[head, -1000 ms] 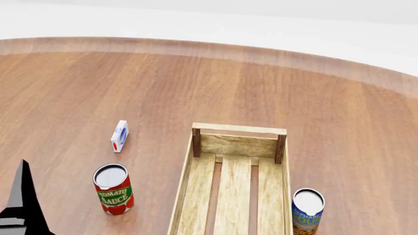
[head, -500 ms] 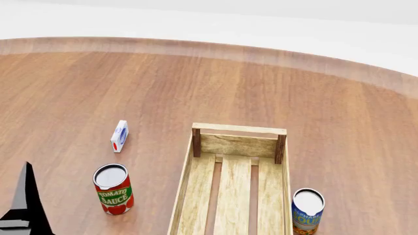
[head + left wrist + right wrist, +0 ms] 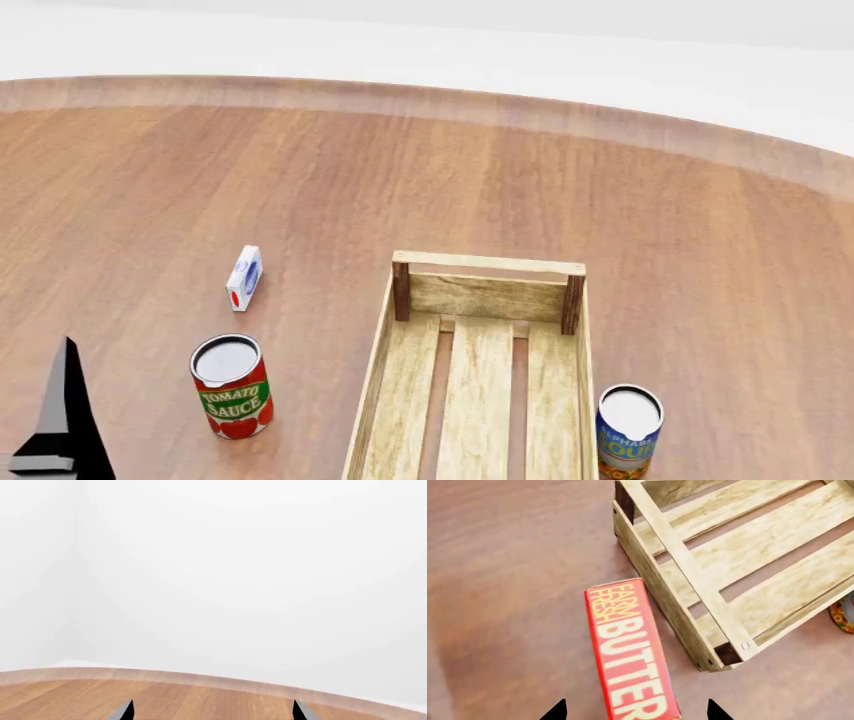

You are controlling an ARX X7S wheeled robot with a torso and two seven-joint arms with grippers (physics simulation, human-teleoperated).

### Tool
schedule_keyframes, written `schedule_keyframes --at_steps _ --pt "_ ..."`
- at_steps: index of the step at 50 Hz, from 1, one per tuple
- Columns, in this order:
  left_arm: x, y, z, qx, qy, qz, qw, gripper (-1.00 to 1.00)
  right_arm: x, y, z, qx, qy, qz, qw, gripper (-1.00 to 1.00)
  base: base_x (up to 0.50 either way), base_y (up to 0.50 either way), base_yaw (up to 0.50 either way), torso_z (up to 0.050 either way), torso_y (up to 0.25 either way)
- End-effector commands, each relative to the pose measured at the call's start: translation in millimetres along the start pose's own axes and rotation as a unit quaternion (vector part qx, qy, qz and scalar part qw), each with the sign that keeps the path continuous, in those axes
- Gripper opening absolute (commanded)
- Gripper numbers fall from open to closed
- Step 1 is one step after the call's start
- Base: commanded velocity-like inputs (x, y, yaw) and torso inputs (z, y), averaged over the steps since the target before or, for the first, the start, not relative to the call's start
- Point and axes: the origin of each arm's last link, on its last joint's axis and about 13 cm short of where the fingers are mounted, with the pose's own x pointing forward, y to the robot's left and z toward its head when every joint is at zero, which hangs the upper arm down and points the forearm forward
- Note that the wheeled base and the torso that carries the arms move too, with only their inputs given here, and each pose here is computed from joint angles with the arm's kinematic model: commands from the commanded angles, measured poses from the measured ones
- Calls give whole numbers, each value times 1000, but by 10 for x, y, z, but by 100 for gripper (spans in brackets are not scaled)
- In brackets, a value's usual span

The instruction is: Pick up the butter and put it in the tray.

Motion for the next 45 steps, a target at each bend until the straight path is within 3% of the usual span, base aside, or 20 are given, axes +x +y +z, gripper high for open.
schedule_keyframes --at_steps 1,28,45 --pt "-11 -1 -8 3 0 0 1000 100 54 -116 82 -21 29 11 999 100 0 0 0 0 0" --pt "-6 5 12 2 3 1 1000 100 233 -270 368 -88 128 39 987 100 0 0 0 0 0" --pt "5 7 24 0 3 3 1000 100 379 -284 360 -90 126 47 987 100 0 0 0 0 0"
